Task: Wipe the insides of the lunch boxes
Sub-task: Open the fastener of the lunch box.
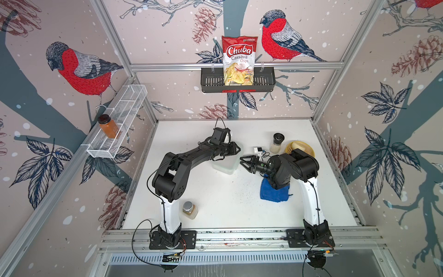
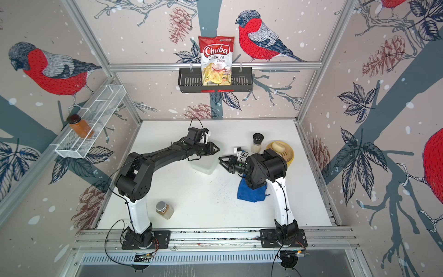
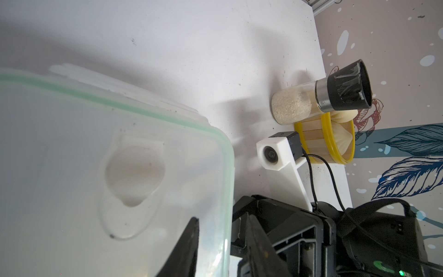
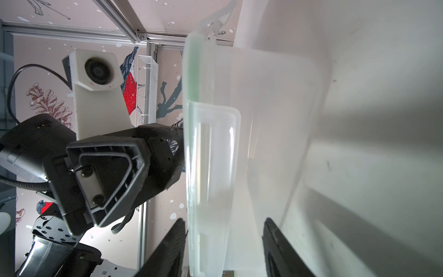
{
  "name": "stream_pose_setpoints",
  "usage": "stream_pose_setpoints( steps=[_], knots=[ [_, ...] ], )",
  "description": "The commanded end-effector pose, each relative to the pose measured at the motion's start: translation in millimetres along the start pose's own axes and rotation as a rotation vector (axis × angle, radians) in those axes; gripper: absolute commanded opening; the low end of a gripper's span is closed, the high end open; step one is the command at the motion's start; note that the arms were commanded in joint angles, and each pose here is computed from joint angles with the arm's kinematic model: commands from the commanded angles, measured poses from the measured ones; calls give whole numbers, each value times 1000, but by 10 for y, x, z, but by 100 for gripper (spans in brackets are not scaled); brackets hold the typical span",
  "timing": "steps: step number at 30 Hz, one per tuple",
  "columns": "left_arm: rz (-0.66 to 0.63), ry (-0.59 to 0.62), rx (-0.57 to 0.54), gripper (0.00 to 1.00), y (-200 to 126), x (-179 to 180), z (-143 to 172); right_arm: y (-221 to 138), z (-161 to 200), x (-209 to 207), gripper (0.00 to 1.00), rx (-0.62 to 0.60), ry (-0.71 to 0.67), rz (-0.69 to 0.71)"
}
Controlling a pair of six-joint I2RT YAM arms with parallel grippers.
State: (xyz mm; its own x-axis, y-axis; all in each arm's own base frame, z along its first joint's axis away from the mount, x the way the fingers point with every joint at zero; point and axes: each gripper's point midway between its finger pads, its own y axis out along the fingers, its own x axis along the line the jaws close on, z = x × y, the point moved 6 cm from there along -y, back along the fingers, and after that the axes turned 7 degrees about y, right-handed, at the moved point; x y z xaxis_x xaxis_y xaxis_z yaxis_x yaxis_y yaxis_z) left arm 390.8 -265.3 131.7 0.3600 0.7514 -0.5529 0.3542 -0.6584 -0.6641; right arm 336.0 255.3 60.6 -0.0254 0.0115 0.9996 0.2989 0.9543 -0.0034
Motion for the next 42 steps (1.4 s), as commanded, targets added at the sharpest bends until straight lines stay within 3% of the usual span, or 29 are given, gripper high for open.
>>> stream_pose_setpoints(
  steps=[1,9,20,27,33,42],
  knots=[
    [-201,-141,286,36,-15,360,637,42,-26,298,53,-5,-155,-130],
    [-200,-152,295,36,22,393,686,118,-32,404,45,8,-183,-153],
    [-205,-159,307,35,55,450,734,-127,153,577,35,1,-184,-173],
    [-206,-165,308,35,50,468,750,-143,167,632,35,12,-178,-171],
    [-208,-140,248,35,-81,337,527,-122,182,434,35,12,-213,57],
    [-194,-30,1,38,-707,-212,-532,-19,541,510,29,61,-504,490]
  ],
)
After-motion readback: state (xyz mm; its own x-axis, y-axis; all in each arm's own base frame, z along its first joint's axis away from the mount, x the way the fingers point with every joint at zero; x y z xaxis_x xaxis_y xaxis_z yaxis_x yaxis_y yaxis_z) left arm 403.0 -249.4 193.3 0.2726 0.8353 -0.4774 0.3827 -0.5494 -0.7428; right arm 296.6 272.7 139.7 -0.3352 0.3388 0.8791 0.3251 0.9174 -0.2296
